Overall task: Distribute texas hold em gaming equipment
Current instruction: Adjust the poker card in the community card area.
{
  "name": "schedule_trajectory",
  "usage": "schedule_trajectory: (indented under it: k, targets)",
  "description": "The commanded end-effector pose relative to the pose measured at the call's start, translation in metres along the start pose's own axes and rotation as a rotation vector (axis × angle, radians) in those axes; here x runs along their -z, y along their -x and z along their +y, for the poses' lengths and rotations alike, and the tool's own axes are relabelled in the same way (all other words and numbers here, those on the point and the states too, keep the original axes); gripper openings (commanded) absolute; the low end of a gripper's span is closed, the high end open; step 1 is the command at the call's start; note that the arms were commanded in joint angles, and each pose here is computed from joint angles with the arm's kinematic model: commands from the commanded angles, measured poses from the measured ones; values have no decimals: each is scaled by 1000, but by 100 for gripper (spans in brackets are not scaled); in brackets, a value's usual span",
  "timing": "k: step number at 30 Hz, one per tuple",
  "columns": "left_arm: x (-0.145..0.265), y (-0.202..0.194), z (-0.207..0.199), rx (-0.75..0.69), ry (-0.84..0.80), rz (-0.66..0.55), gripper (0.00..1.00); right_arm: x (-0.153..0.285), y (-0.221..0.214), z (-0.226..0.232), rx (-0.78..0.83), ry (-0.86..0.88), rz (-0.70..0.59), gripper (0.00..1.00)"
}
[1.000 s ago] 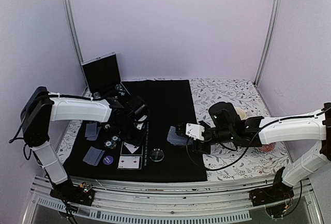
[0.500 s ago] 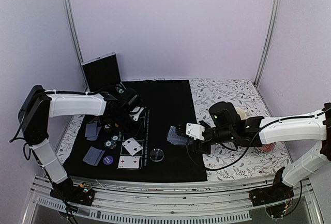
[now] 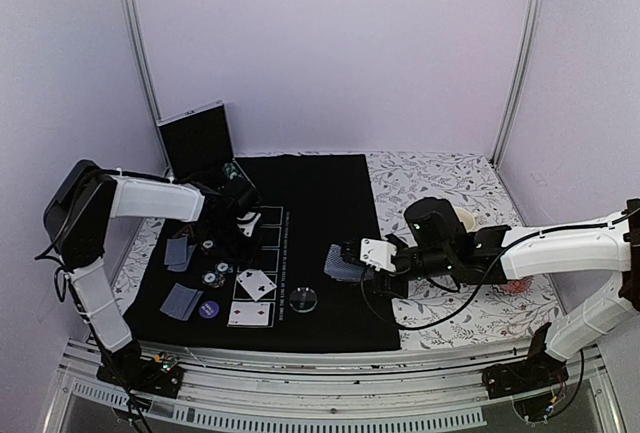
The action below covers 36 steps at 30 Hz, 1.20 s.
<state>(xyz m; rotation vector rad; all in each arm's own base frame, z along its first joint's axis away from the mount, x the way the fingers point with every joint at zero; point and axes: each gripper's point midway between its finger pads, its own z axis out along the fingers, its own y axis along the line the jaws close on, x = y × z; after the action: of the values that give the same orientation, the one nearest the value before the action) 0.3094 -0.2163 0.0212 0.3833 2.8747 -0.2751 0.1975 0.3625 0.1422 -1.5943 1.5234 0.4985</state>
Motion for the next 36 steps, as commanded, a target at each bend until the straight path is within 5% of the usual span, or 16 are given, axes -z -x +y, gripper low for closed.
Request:
schedule_trajectory:
  k: [1, 36]
  targets:
    - [-10, -7, 7, 0, 0, 22, 34, 6, 4, -4, -11, -20, -21, 51]
    - [38, -60, 9, 55, -40, 46, 36, 14, 5, -3, -9, -34, -31, 51]
